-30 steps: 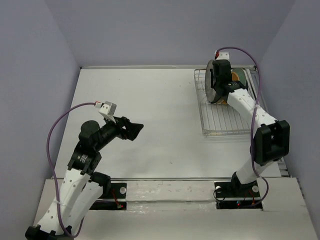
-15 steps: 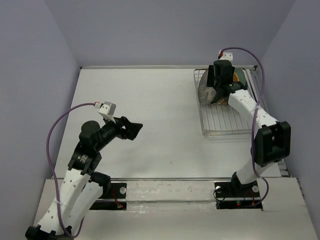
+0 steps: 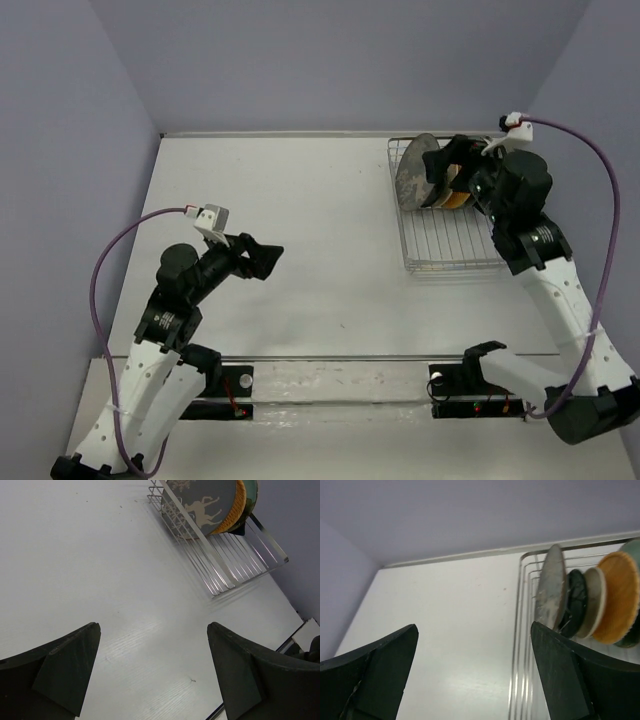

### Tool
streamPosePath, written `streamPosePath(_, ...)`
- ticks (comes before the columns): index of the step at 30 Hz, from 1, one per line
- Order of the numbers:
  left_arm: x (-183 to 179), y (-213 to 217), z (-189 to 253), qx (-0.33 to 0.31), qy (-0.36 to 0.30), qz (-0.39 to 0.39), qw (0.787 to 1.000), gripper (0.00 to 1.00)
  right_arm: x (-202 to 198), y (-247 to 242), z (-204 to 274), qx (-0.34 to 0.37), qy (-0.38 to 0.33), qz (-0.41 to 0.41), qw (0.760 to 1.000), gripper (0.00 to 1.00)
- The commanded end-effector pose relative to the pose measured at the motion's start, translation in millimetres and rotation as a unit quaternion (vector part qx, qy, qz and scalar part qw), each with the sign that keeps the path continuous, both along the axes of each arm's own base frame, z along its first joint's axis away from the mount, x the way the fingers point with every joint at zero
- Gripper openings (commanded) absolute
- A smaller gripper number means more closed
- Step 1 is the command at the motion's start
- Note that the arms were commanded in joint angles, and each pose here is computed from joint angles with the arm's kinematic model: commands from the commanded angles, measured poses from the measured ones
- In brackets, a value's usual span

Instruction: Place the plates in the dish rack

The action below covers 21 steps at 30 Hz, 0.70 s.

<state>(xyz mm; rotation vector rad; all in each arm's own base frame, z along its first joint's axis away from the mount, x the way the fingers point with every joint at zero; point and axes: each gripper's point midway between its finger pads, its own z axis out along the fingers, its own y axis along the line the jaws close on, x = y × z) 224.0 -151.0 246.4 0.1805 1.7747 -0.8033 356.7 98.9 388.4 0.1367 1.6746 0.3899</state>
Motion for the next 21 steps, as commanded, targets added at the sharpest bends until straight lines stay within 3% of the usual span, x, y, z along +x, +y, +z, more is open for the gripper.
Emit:
streamPosePath(1, -7, 0, 19, -0.012, -0.04, -0.007, 0.999, 0.99, -53, 51, -35, 0.085, 0.043, 0.158, 0.983, 1.0)
streamPosePath(10, -30, 15, 62, -0.042, -0.14, 0.012, 0.989, 0.99, -179, 75, -30, 0.176, -0.028, 0.332, 0.926, 1.0)
streamPosePath(14, -37, 17, 71, -0.047, -0.161, 0.012, 0.986, 0.99, -202, 70, -37, 0.177, -0.041, 0.34, 0.923, 1.0)
streamPosePath(21, -45, 22, 79, -0.05, -0.183, 0.015, 0.982, 0.99, -197, 65, -56, 0.182, -0.025, 0.313, 0.932, 1.0)
